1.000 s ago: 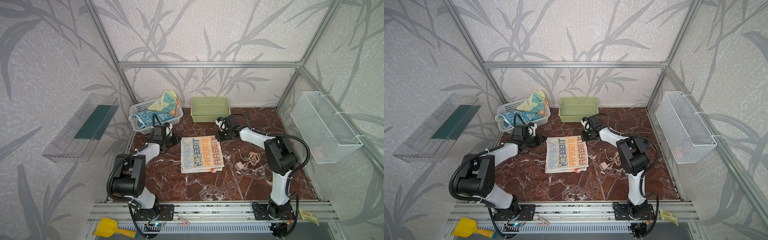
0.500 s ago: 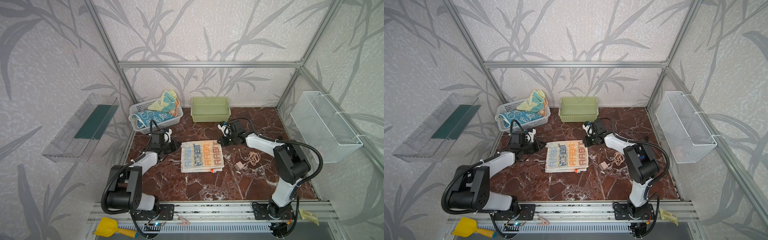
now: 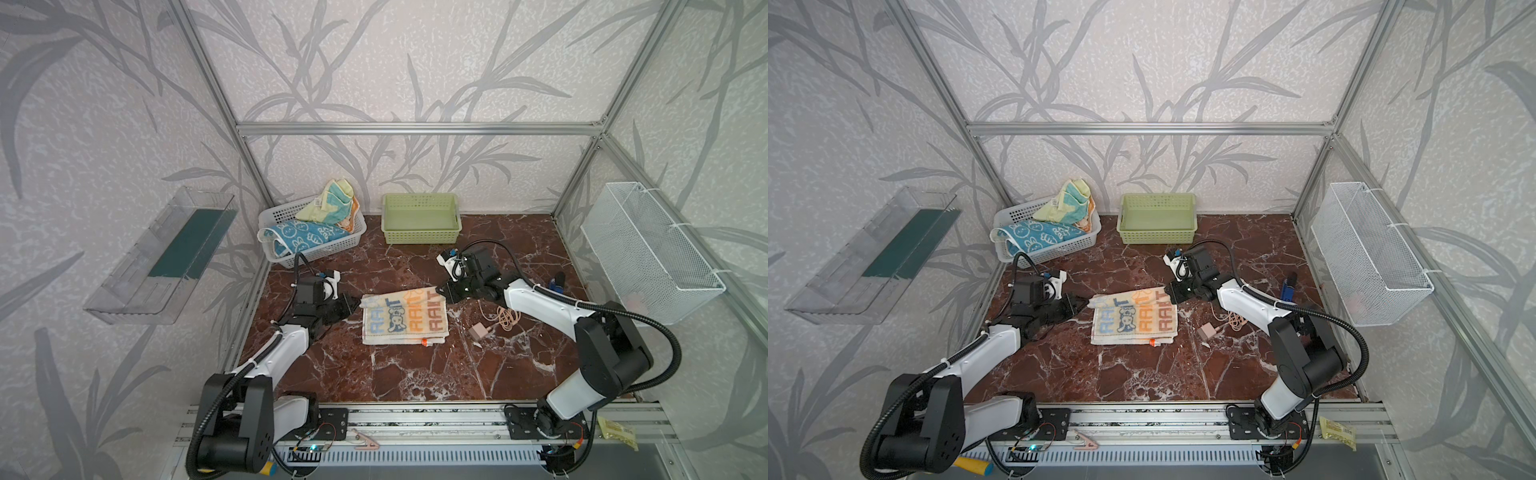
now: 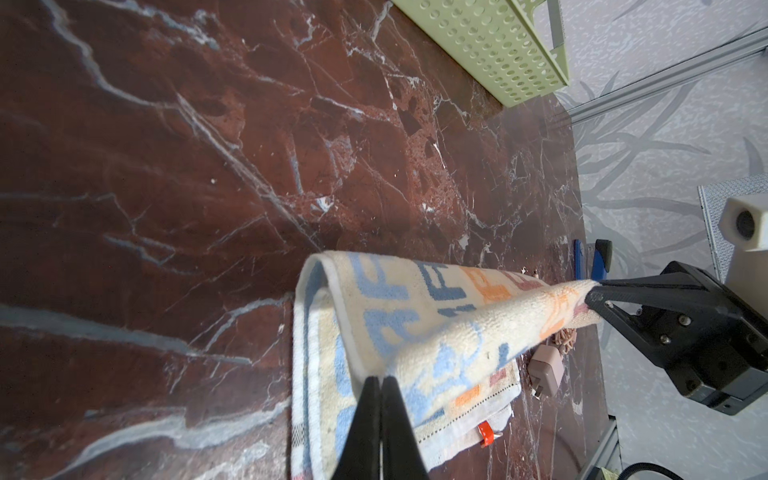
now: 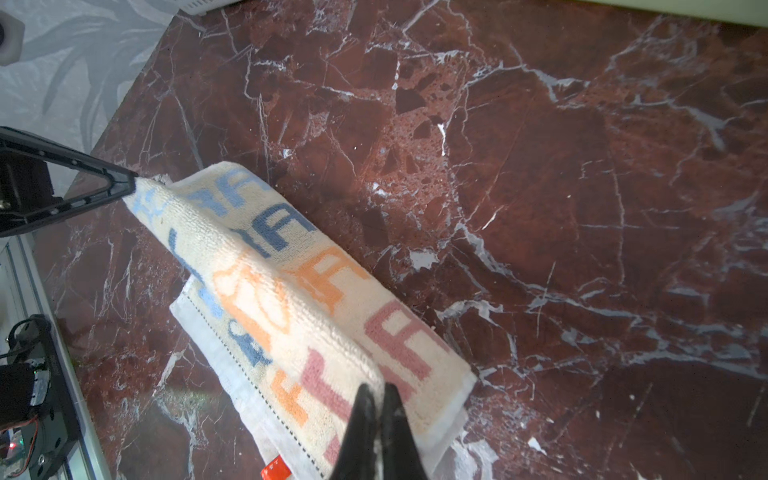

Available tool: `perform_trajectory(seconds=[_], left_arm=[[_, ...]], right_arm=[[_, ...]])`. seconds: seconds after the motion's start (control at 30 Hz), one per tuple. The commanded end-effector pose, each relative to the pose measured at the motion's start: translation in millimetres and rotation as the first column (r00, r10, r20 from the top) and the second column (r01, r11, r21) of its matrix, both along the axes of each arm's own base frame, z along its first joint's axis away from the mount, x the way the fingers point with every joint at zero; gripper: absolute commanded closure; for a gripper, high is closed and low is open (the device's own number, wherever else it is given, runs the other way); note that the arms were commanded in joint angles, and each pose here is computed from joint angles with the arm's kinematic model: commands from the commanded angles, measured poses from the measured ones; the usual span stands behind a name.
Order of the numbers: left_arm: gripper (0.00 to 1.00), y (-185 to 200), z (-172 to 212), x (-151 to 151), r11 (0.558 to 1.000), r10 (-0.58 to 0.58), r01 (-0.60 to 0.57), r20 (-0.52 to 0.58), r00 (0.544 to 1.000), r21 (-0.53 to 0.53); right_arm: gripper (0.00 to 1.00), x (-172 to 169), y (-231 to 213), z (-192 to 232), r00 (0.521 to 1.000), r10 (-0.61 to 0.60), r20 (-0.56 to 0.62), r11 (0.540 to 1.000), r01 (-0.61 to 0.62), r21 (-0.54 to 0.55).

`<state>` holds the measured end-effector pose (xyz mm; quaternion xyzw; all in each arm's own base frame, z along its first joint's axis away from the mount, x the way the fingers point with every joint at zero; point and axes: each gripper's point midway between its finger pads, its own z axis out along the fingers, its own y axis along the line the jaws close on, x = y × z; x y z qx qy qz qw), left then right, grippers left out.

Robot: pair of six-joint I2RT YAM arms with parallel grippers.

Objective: Fold and stack the towels

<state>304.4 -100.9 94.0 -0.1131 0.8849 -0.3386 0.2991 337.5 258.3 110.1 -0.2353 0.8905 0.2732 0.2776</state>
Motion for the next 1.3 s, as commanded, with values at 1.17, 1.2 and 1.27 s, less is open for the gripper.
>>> perform_trajectory(seconds=[1.17,1.2,1.27], left_arm=[[0.6,23.8,-62.2,-88.0,0.983,0.164,-0.139,-0.243,0.956,0.118],[0.59,25.9,-58.9,-86.4,0.981,0.176,-0.15,-0.234,0.956,0.126],[0.59,28.1,-50.9,-82.2,0.978,0.188,-0.163,-0.208,0.96,0.131]], right_arm=[[0.51,-102.1,-31.9,-58.3,0.957,-0.036,-0.287,0.998,0.019,-0.065],[0.48,-104.0,-33.6,-52.3,0.957,-0.047,-0.287,0.998,0.032,-0.059],[0.44,-107.0,-35.4,-39.1,0.956,-0.065,-0.285,0.998,0.055,-0.043]])
